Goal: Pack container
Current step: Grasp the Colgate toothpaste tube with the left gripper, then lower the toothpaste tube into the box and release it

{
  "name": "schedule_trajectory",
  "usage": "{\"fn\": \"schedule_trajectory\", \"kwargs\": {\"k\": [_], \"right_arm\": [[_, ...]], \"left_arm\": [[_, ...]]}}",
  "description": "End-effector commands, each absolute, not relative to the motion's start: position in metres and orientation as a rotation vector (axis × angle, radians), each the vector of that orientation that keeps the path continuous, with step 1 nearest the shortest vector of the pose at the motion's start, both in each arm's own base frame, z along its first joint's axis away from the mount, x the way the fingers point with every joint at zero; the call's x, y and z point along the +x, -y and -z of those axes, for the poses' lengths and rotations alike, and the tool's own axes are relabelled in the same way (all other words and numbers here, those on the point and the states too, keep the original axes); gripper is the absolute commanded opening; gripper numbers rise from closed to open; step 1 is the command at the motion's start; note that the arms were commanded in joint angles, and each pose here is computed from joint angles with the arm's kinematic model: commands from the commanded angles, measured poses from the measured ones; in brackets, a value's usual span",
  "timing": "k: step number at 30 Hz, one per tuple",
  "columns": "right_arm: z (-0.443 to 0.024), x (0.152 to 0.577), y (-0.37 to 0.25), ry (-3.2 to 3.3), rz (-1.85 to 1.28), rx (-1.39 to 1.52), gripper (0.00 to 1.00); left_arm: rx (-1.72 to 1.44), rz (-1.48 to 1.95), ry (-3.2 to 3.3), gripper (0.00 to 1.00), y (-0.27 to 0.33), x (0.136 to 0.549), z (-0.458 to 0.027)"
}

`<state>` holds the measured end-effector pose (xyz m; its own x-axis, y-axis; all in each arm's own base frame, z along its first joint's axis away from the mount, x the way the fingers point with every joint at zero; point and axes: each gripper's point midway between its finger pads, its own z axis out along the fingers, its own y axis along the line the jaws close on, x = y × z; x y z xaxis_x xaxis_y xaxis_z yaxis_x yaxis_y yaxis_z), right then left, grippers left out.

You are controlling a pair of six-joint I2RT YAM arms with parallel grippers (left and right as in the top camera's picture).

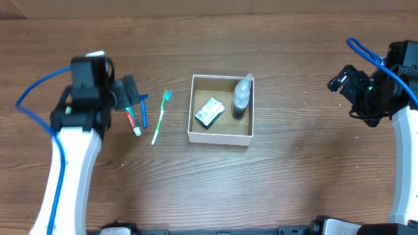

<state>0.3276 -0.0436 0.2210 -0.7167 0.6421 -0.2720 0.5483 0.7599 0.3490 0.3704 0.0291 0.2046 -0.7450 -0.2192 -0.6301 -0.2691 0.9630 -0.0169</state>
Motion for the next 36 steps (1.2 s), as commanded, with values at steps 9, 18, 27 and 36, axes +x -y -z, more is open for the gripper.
{"fn": "schedule_trajectory", "kwargs": {"k": [9,18,27,36], "right_arm": [[-0.223,0.329,0.045,-2.57,-0.35,0.912,1.0],[-0.223,0.329,0.045,-2.57,-0.35,0.911,1.0],[-0.223,0.329,0.045,-2.57,-0.35,0.911,1.0],[-0.223,0.329,0.045,-2.57,-0.35,0.911,1.0]], "left_arm": [[-0.645,-0.105,-2.867,1.0,-0.041,0.368,-0.052],[-0.662,-0.09,-2.942,0.85,-0.041,0.375,0.003],[-0.66,-0.1,-2.998,0.38,-0.04,0.368,0.022],[-0.573,-0.014,-2.825,0.16,-0.032,0.378,-0.081]]}}
